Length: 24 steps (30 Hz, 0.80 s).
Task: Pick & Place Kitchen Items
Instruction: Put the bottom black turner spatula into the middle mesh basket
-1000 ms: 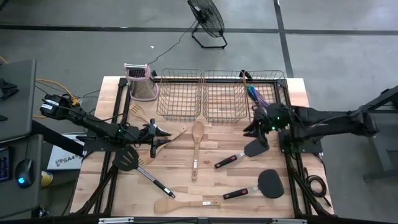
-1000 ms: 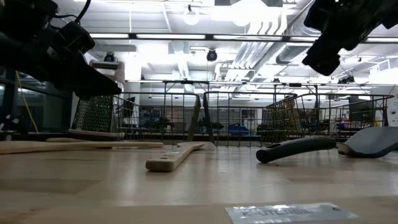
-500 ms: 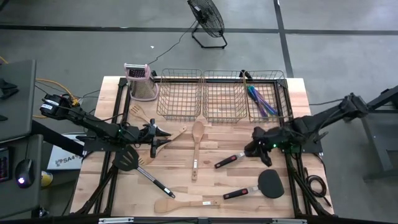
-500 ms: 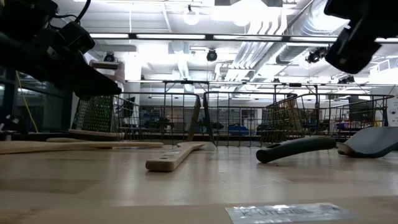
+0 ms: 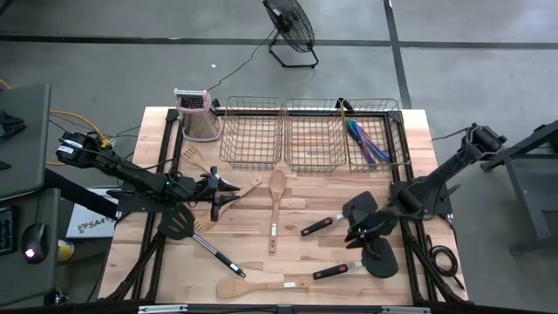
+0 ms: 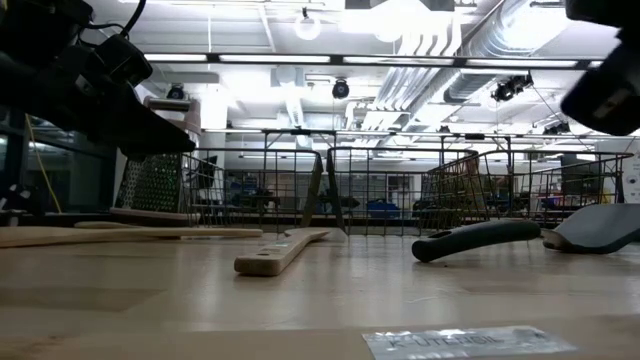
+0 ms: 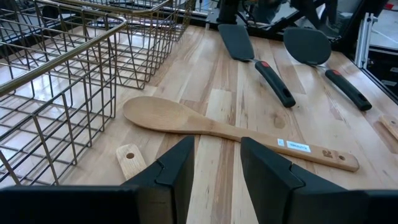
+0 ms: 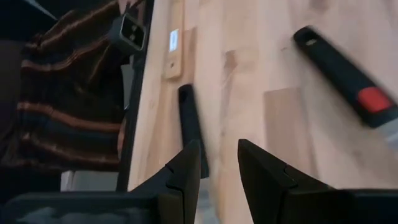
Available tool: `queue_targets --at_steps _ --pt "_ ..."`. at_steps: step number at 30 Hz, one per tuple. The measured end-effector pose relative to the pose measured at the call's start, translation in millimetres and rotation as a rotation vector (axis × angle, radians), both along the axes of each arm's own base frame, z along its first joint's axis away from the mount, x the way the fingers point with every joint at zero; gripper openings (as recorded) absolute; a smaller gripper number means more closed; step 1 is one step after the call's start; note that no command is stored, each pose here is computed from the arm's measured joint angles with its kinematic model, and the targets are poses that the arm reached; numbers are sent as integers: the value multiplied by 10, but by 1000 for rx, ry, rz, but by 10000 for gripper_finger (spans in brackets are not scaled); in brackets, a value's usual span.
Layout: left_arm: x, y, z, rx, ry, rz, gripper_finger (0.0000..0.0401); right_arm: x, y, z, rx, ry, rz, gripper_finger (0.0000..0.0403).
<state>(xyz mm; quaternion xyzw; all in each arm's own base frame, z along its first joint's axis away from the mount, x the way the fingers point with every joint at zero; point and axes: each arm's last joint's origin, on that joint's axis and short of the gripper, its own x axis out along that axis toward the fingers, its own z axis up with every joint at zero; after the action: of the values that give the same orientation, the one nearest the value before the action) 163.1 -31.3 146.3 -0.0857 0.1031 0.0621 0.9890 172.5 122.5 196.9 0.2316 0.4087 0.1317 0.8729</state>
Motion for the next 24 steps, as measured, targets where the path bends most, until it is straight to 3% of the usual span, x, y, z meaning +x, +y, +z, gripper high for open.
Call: queue_targets --at_steps 9,18,24 --pt "0 0 0 0 0 0 129 -26 335 -142 -34 92 101 101" --pt "0 0 0 0 0 0 129 59 753 -91 -149 44 295 101" --pt "0 0 1 0 0 0 129 90 894 -211 -156 122 280 123"
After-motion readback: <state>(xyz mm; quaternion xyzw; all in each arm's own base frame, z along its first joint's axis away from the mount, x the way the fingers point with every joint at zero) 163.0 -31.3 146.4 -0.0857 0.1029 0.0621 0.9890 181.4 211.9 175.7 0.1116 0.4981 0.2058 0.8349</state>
